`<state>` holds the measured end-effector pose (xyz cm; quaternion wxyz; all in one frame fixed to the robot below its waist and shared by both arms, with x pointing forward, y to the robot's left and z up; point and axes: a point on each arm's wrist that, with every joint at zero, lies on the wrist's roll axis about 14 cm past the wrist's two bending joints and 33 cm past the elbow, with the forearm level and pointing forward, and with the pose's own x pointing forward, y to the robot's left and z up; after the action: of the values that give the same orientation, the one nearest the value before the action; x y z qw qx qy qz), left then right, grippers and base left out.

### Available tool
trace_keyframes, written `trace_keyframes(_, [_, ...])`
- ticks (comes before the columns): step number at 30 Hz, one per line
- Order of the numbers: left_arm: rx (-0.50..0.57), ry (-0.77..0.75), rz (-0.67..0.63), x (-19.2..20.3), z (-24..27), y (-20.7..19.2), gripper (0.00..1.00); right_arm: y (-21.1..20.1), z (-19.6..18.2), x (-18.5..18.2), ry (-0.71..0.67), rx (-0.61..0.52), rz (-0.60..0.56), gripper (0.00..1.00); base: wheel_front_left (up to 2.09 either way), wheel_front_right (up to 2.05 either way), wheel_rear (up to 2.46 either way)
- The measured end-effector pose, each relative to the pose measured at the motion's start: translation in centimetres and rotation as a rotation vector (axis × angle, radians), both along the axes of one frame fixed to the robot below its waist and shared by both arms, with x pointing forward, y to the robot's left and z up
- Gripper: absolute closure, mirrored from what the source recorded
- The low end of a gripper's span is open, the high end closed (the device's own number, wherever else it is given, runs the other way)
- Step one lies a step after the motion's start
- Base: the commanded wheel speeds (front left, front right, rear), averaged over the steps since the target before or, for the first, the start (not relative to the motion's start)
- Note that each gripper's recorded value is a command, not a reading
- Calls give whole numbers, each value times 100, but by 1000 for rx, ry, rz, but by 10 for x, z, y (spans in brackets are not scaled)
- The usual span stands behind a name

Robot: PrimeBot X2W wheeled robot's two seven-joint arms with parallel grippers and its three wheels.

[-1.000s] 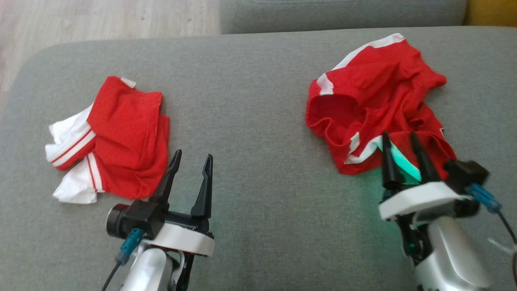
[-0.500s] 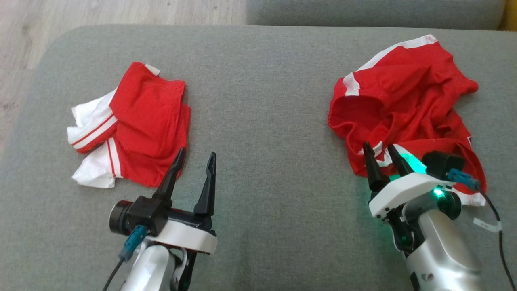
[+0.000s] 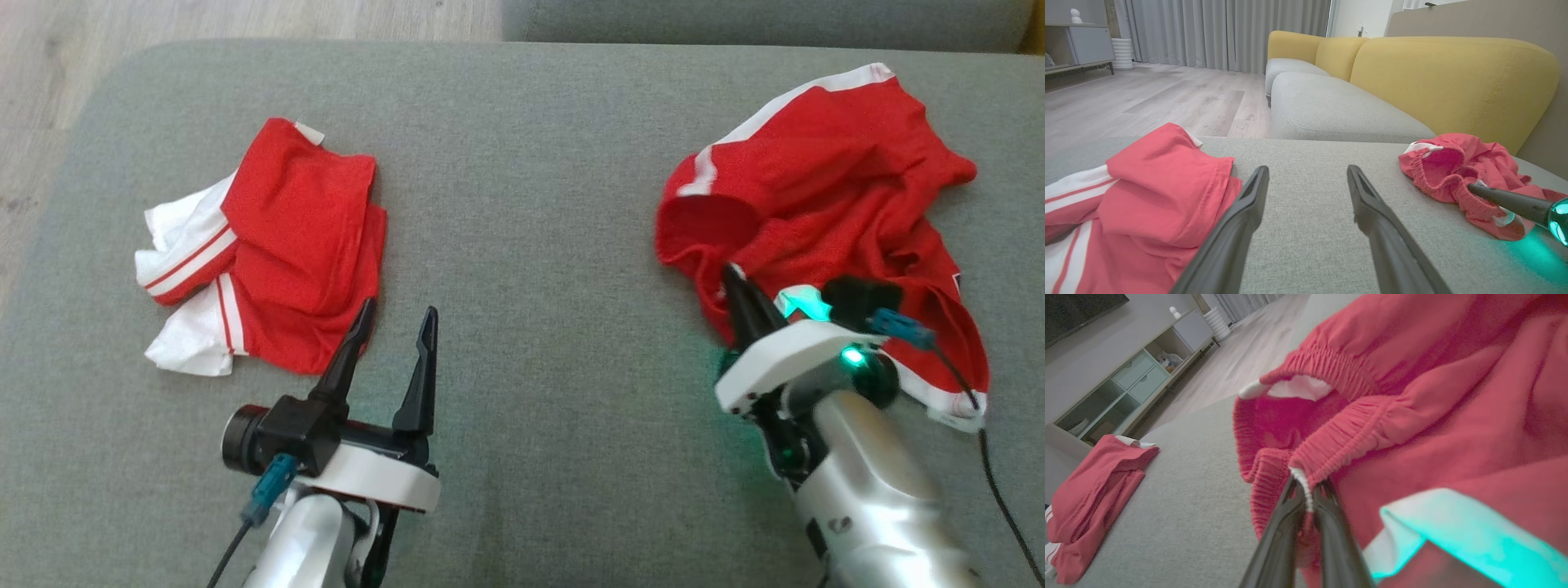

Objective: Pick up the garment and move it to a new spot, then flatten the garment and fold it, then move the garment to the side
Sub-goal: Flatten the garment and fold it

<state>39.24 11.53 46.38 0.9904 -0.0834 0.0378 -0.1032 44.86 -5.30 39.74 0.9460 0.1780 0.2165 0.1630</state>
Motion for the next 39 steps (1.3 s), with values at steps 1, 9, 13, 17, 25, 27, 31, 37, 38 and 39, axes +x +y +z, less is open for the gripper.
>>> trace_keyframes(1, [0, 0, -1, 0, 0, 0, 0, 5, 5, 0, -21, 0, 17, 100, 0, 0, 0])
trace_keyframes(9, [1, -15, -3, -1, 5, -1, 0, 44, 28, -9, -118, -16, 165, 100, 0, 0, 0])
trace_keyframes(13, [2, -16, 5, -2, 6, 2, 0, 63, 28, -18, -120, -34, 247, 100, 0, 0, 0])
trace_keyframes(17, [4, -16, 16, -4, 6, 6, 0, 85, 35, -22, -145, -43, 331, 100, 0, 0, 0])
trace_keyframes(25, [-2, -27, 35, -7, 11, 12, 0, 112, 38, -40, -142, -47, 442, 0, 0, 0, 0])
trace_keyframes(27, [-2, -31, 33, -7, 12, 11, 0, 110, 36, -41, -138, -56, 442, 0, 0, 0, 0])
trace_keyframes(31, [-5, -37, 17, -4, 14, 5, 0, 101, 43, -36, -166, -41, 398, 0, 0, 0, 0])
trace_keyframes(37, [-9, -58, -26, 0, 20, -10, 0, 54, 70, -10, -247, 24, 189, 0, 0, 0, 0])
trace_keyframes(38, [-6, -63, -34, 1, 22, -12, 0, 42, 73, -6, -271, 10, 153, 0, 0, 0, 0])
trace_keyframes(39, [-8, -67, -41, 2, 23, -15, 0, 30, 76, -3, -295, -12, 123, 0, 0, 0, 0])
